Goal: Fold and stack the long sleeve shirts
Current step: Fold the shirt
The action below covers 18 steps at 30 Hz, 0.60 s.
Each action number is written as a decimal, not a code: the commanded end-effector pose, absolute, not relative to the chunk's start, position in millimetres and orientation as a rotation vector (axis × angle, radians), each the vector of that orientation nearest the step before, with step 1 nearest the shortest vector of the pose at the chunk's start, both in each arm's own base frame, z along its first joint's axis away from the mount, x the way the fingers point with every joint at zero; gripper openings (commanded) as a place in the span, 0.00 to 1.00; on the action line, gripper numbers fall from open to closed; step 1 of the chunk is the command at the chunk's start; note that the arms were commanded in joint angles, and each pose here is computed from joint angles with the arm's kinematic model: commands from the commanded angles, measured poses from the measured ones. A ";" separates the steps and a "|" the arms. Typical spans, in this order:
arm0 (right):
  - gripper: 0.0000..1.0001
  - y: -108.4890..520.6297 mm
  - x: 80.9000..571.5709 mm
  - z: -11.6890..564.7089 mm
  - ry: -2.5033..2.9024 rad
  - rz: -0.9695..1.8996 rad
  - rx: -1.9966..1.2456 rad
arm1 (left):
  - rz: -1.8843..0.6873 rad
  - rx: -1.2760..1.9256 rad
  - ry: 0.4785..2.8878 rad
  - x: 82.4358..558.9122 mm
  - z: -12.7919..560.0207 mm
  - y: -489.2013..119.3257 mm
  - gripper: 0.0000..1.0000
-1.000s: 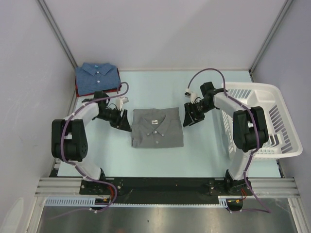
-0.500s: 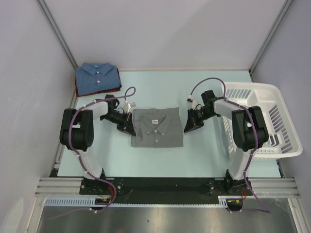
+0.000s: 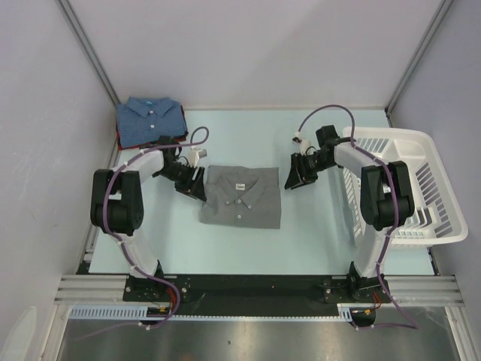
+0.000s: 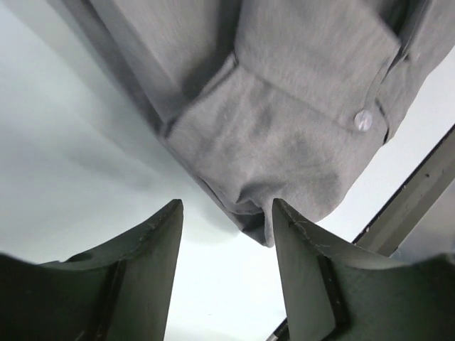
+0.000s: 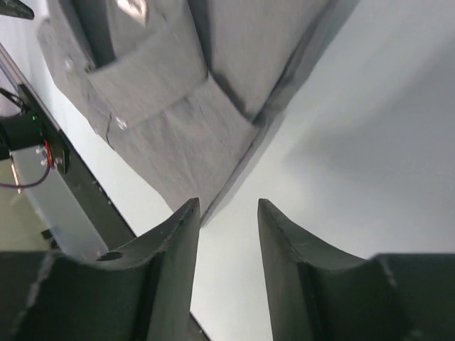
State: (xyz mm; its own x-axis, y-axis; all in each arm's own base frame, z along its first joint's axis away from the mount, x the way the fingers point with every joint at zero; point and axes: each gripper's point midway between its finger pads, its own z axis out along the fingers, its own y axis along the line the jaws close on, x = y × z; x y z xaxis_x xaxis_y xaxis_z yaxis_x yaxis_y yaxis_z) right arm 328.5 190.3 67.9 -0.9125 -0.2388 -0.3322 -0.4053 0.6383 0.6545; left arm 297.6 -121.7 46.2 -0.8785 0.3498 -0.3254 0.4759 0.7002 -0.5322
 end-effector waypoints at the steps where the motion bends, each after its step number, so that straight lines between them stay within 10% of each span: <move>1: 0.45 195.4 362.9 85.7 2.541 1.117 -0.552 | -0.902 0.715 2.556 340.2 78.4 -123.6 0.60; 18: 0.47 233.2 381.9 61.3 2.470 1.112 -0.797 | -0.960 0.904 2.486 379.5 67.6 -151.7 0.62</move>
State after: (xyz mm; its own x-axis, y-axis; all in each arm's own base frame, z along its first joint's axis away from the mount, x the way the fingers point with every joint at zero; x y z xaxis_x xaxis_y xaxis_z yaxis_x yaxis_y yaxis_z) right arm 377.4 226.5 60.8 -0.8374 -0.3144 -0.4472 -0.5423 0.5814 0.6066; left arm 380.3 -138.6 61.9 -0.7860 0.4061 -0.4662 0.6089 0.6390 -0.4700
